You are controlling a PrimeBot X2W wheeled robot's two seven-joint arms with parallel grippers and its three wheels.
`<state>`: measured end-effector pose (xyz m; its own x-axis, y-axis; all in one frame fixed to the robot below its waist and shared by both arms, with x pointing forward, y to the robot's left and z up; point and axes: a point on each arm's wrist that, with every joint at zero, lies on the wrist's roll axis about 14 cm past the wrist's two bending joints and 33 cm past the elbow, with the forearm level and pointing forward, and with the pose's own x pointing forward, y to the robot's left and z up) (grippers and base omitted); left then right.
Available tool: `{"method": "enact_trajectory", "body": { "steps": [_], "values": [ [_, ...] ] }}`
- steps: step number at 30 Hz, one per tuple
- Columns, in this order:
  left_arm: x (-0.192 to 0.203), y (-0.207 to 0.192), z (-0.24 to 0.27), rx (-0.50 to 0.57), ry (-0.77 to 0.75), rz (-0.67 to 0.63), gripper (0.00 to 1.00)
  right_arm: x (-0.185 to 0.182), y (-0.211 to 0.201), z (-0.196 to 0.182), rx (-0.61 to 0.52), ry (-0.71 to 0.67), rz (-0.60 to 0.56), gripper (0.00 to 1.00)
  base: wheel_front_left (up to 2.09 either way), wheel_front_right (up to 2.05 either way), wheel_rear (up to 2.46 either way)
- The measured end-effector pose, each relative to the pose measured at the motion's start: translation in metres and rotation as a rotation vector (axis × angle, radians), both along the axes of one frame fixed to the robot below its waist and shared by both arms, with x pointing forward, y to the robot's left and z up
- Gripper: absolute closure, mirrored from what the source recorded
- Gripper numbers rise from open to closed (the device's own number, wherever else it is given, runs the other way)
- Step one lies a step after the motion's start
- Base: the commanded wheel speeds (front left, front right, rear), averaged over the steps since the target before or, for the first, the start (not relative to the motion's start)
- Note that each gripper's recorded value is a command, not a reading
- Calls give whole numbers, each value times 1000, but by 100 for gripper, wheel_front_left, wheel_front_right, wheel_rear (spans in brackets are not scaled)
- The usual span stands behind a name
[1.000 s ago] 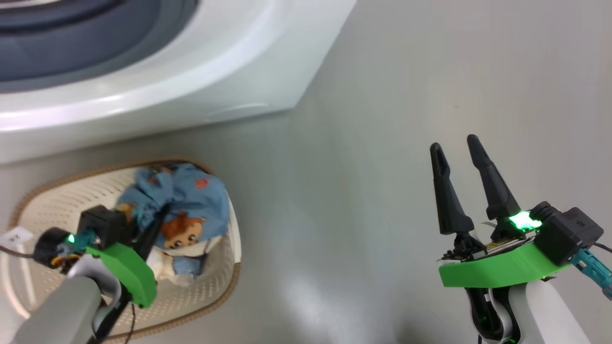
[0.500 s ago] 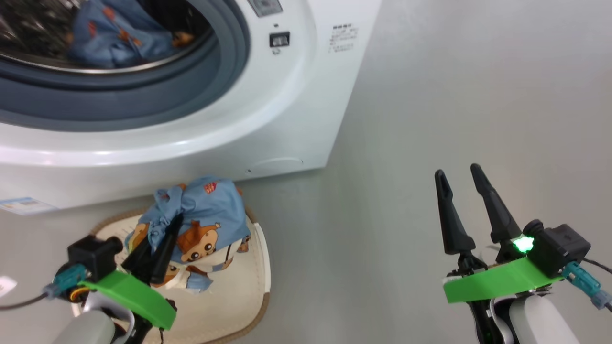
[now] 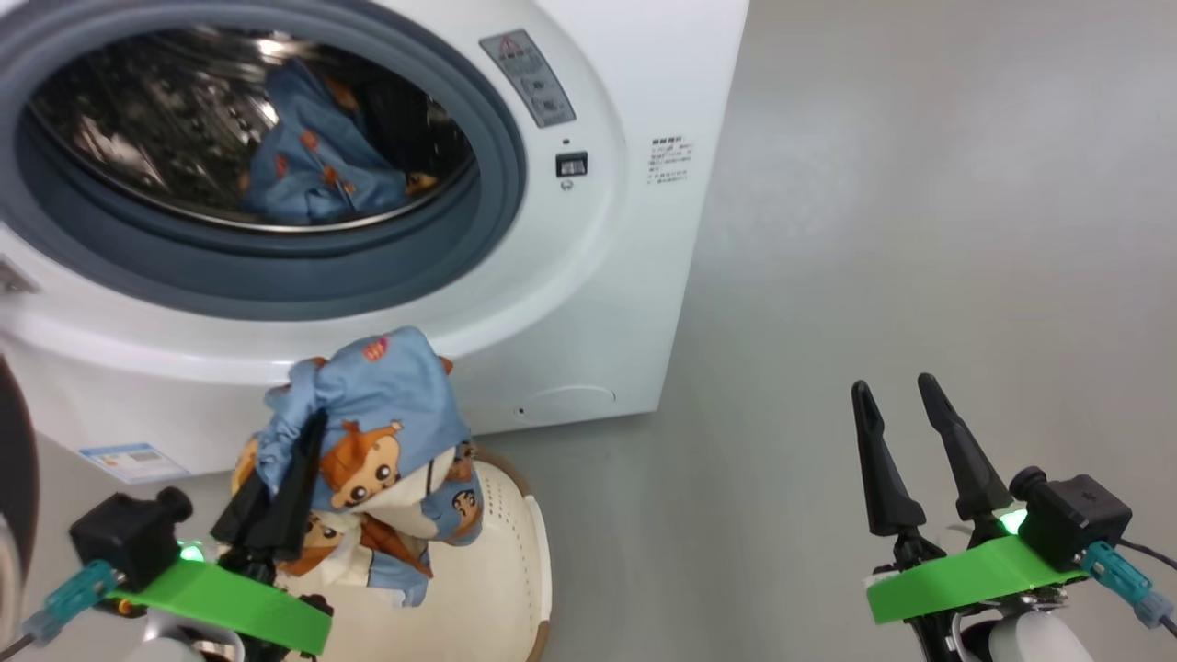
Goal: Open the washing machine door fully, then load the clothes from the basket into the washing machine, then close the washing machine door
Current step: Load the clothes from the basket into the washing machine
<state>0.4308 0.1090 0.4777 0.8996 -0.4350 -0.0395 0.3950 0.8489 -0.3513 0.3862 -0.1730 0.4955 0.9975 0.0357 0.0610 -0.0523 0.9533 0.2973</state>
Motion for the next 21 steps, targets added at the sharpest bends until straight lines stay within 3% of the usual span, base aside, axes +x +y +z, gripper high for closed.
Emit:
{"method": "enact_trajectory", "body": {
  "steps": [8, 14, 21],
  "values": [
    [-6, 9, 45, -38, -115, 52, 100, -6, 2, 16, 2, -46, 6, 0, 0, 0, 0],
    [-6, 12, 45, -33, -110, 68, 100, -7, 3, 14, 2, -41, 8, 0, 0, 0, 0],
    [29, 15, 57, -7, -148, 85, 100, -5, 5, 5, -7, -15, 14, 0, 0, 0, 0]
  ]
}}
